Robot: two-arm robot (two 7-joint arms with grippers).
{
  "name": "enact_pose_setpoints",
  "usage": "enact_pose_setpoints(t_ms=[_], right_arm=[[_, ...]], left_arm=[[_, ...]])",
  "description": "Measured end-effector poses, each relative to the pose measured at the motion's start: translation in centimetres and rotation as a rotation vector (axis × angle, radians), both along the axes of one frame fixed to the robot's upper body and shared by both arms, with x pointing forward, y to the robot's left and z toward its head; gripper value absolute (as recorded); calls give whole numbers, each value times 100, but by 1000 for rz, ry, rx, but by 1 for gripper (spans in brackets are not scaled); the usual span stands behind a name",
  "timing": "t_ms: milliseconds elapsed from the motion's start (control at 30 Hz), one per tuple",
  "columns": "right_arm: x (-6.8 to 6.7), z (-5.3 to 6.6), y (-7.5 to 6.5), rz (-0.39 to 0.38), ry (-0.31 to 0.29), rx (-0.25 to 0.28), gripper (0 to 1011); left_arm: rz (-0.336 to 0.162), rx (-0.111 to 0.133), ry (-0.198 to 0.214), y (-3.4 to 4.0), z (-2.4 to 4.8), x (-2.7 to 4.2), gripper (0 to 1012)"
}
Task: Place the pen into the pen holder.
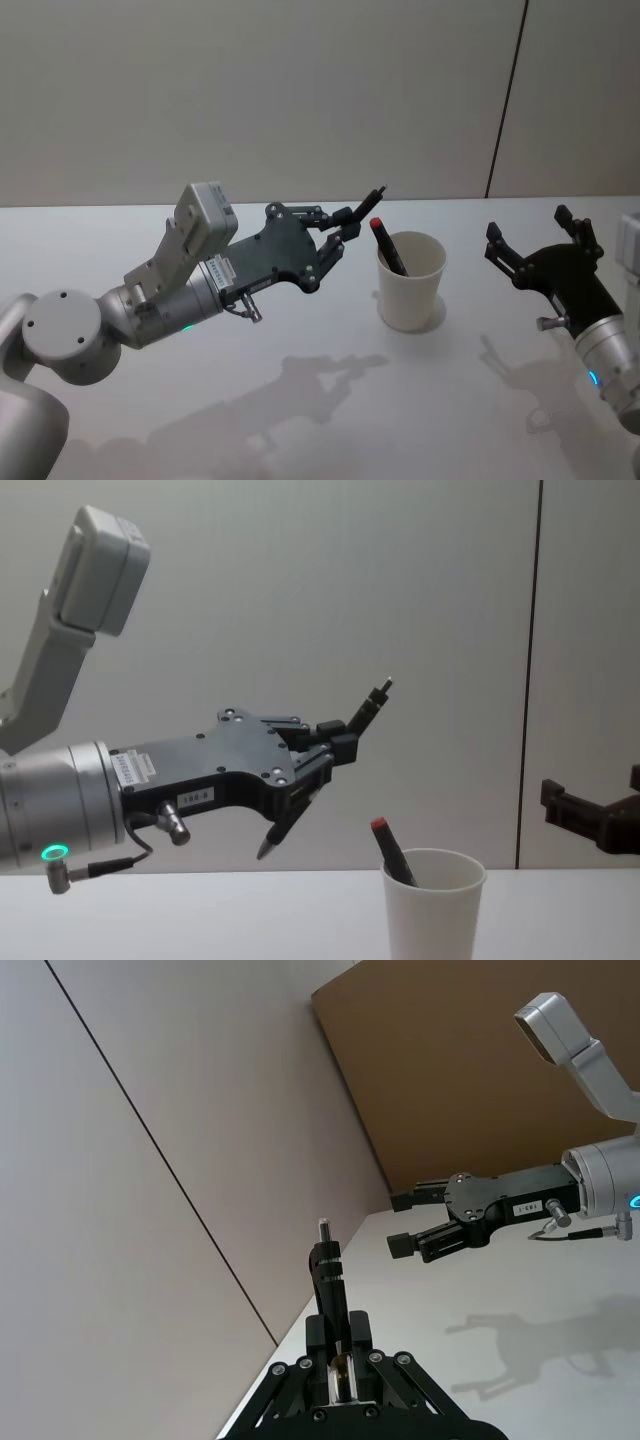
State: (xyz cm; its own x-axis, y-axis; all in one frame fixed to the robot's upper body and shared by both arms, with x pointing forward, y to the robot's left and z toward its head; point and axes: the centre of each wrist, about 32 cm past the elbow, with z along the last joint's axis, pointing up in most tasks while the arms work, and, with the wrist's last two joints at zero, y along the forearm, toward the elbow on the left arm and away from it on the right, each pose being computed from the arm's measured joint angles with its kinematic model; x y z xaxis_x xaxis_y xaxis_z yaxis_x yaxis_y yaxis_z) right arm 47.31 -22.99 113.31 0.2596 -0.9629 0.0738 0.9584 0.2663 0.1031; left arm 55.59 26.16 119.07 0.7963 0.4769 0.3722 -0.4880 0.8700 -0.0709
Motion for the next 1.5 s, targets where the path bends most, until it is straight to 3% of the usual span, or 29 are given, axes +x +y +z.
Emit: enact_pose_setpoints(t_ms=[800,1200,1500], right_arm=[[-6,-1,-13,19,-10,5,1002],[-29,27,-54,107,-40,32,1002],[-51,63,-100,220,-68,67,1002]], left_arm=[[-10,2,-8,38,-9,-18,142],[-11,2,-9,41,-10,-21,142],[-12,2,-9,43,-11,-22,142]])
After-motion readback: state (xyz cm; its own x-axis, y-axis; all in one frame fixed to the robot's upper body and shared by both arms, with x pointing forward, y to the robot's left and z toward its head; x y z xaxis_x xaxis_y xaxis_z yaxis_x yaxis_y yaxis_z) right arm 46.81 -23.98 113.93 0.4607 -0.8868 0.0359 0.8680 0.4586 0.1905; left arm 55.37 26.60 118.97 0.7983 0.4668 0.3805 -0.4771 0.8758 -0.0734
